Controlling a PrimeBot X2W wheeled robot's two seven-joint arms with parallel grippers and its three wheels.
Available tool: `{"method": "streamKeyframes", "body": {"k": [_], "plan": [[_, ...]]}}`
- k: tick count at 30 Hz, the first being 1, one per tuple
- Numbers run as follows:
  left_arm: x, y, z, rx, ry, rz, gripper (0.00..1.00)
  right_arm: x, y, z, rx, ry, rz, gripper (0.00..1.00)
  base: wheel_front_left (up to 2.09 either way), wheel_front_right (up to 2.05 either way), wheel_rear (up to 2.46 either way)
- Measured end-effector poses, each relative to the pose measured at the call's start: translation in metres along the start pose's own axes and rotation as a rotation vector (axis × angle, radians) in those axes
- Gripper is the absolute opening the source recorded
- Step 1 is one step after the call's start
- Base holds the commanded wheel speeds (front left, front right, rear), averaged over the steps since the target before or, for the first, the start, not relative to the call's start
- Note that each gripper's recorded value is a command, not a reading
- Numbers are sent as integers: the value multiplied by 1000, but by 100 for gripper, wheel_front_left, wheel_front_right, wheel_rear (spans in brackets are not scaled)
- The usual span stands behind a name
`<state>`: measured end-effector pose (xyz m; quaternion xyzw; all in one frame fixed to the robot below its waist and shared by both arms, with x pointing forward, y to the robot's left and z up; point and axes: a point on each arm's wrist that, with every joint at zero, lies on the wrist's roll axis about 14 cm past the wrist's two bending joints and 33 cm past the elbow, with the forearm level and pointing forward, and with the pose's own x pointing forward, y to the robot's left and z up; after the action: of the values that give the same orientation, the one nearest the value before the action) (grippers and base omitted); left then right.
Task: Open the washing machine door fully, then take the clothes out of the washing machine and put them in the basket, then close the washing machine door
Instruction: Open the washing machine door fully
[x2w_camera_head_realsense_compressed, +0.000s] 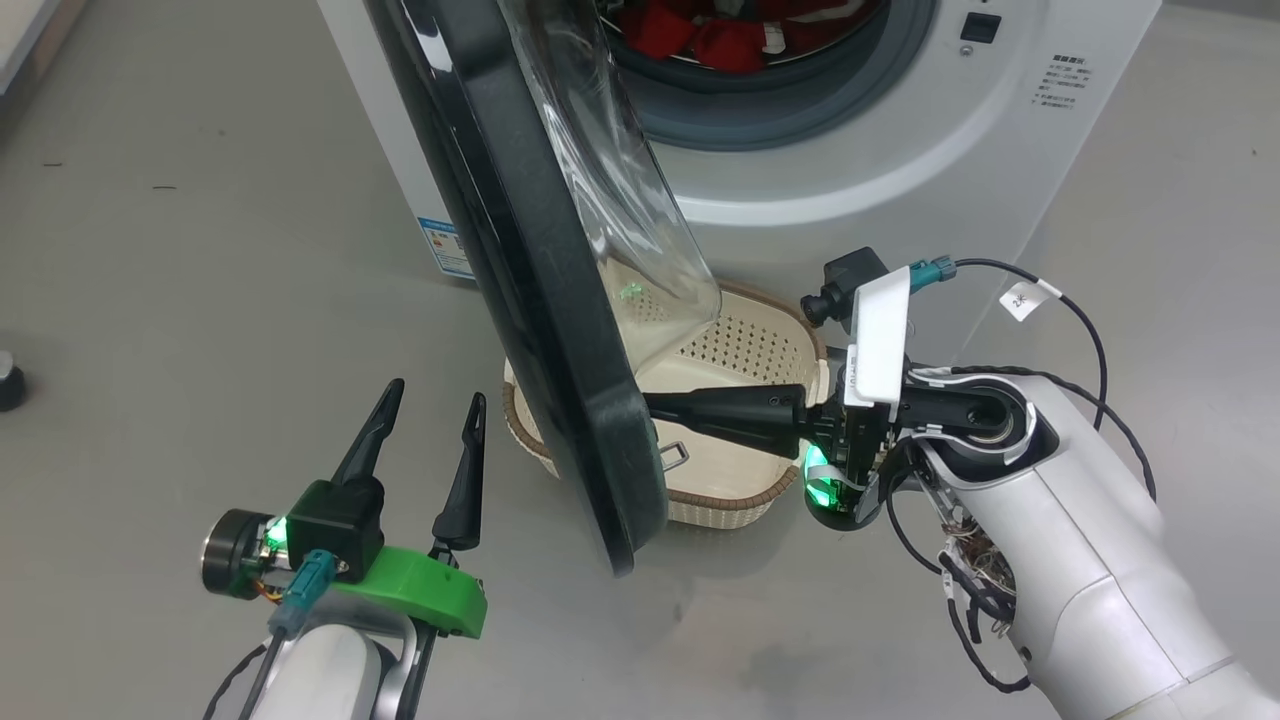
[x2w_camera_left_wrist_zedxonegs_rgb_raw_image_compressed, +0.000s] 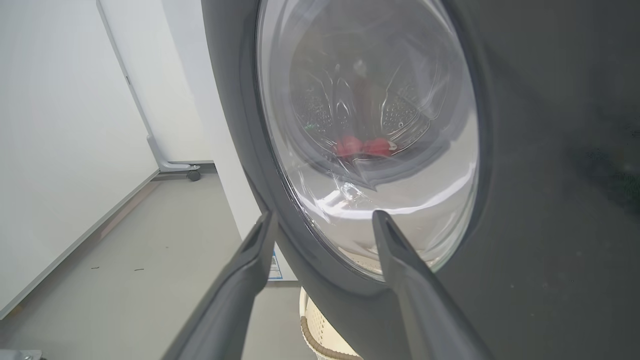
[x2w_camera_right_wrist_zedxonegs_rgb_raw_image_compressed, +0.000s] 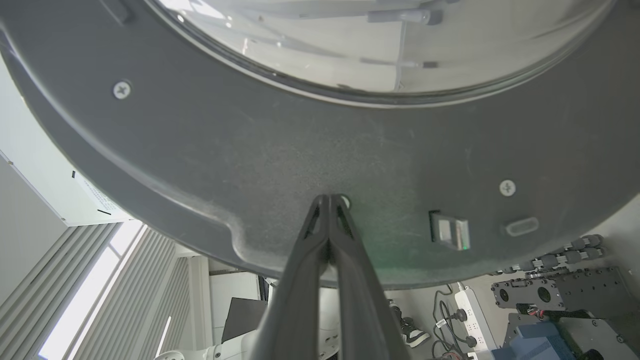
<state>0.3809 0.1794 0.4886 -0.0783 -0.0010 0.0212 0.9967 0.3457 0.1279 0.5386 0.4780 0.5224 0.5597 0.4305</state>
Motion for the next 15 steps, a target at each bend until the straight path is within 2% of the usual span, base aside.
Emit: {"method": "streamKeyframes", "body": {"k": [8, 15], "plan": [[-9, 12, 3, 1, -9, 43, 100, 17, 3, -18, -10, 56, 10, 0, 0, 0, 0], [-12, 14, 2, 0, -5, 51, 100, 21, 4, -18, -11, 43, 14, 0, 0, 0, 0]]}}
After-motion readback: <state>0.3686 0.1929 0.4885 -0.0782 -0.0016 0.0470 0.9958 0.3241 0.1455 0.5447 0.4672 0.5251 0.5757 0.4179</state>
